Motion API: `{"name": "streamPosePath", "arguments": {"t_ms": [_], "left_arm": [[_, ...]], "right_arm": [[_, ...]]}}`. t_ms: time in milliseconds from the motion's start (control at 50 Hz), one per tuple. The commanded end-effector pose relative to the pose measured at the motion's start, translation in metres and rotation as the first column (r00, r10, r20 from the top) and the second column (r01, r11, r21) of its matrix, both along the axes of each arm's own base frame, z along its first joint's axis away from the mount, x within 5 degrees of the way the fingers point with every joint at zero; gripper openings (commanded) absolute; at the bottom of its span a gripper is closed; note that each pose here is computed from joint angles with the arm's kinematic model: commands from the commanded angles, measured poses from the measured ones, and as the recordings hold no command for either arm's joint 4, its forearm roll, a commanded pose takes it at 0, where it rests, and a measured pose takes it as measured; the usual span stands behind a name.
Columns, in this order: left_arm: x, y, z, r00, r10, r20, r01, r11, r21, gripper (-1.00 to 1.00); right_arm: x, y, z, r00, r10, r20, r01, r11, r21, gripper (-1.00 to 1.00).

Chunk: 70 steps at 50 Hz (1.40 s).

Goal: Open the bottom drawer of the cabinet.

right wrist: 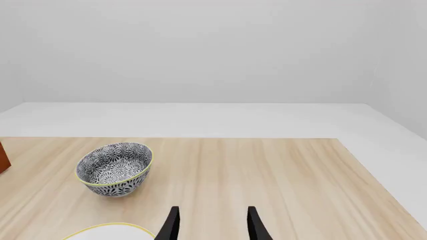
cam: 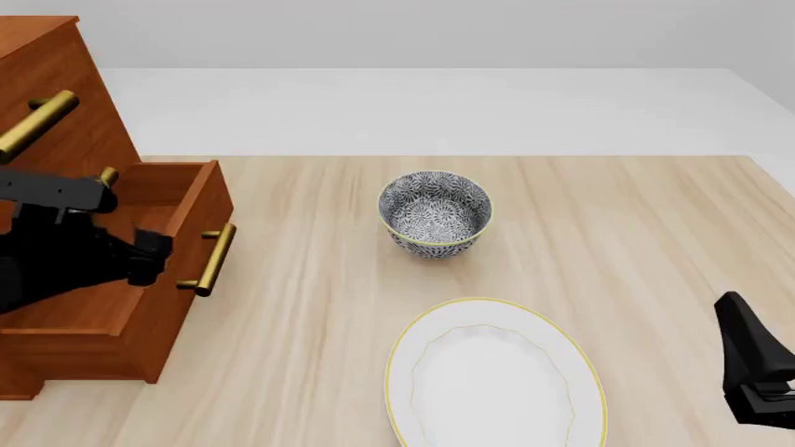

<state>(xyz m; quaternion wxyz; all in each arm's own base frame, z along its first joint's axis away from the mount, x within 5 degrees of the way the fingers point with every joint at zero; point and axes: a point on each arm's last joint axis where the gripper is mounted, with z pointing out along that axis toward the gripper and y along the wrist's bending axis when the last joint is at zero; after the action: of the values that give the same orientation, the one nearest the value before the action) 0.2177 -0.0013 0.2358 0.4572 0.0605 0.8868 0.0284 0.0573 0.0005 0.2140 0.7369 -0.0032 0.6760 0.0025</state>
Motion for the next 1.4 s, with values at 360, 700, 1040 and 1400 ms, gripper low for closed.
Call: {"name": "streamPosePath", "arguments": {"t_ms": [360,700,1040,1400], "left_arm": [[0.011,0.001,-0.034,0.995,0.039,-0.095,-0.044,0.998,-0.044,1.00],[0.016,0.001,-0.053,0.989,0.048,-0.137,-0.056,0.997,-0.053,1.00],[0.023,0.003,-0.069,0.984,0.064,-0.168,-0.076,0.995,-0.064,1.00],[0.016,-0.017,-0.067,0.984,0.001,-0.178,-0.017,0.996,-0.087,1.00]], "right_arm": [[0.000,0.000,0.000,1.000,0.000,0.000,0.000,1.000,0.000,1.00],[0.000,0.000,0.000,1.000,0.000,0.000,0.000,1.000,0.000,1.00],[0.000,0.000,0.000,1.000,0.000,0.000,0.000,1.000,0.000,1.00],[0.000,0.000,0.000,1.000,0.000,0.000,0.000,1.000,0.000,1.00]]}}
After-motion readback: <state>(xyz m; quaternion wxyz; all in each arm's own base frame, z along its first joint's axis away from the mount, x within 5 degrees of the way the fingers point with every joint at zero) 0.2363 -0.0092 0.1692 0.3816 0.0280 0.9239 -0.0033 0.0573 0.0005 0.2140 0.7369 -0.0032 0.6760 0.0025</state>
